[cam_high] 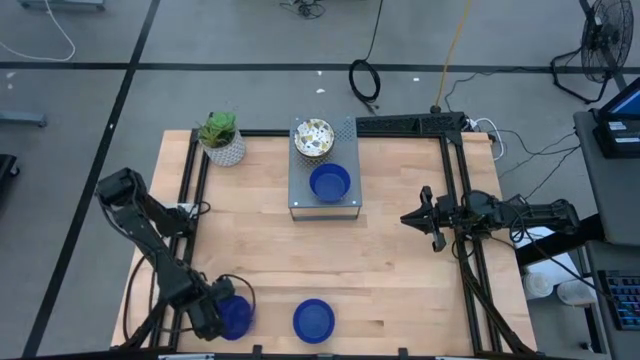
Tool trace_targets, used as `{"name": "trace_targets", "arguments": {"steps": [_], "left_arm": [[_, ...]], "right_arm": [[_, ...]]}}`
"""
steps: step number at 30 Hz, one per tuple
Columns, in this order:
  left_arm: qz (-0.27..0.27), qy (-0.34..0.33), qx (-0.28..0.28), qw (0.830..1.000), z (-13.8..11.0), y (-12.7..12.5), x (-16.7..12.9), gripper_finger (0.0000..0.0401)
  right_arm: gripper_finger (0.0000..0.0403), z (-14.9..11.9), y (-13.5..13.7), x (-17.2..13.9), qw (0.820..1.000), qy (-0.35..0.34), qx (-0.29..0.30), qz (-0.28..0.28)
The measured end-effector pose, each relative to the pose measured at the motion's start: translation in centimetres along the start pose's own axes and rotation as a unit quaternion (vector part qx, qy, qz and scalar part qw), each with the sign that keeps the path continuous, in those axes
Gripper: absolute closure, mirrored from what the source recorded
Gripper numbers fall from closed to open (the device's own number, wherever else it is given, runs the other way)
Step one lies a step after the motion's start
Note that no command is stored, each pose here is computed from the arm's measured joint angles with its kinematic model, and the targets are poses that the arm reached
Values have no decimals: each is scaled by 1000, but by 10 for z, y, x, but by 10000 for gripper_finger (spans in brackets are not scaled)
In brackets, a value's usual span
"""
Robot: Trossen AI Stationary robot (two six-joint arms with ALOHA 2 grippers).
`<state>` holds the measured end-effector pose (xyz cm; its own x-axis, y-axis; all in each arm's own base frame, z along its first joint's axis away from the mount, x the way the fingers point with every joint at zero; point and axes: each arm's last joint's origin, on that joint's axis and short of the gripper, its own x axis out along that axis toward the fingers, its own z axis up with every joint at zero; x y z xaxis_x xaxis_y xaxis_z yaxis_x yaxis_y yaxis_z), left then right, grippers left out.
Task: Pick & Place Mini bowls
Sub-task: Stack the left blue bowl on the blue bowl on the shelf
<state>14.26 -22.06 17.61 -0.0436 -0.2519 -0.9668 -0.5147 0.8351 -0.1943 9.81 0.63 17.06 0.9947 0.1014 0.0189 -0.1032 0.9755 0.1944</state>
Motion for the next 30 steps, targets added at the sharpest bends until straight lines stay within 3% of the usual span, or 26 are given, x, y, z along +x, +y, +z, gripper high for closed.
{"name": "trace_targets", "arguments": {"steps": [15,19,25,30], "left_arm": [[2,-32,-38,999,17,3,-2,269],[-5,-32,-22,999,22,4,-6,263],[-42,-60,-5,997,25,7,-24,257],[-106,-102,15,989,26,-3,-34,256]], "right_arm": [[381,0,0,0,1000,0,0,0],[382,0,0,0,1000,0,0,0],[383,0,0,0,1000,0,0,0],[383,0,0,0,1000,0,0,0]]}}
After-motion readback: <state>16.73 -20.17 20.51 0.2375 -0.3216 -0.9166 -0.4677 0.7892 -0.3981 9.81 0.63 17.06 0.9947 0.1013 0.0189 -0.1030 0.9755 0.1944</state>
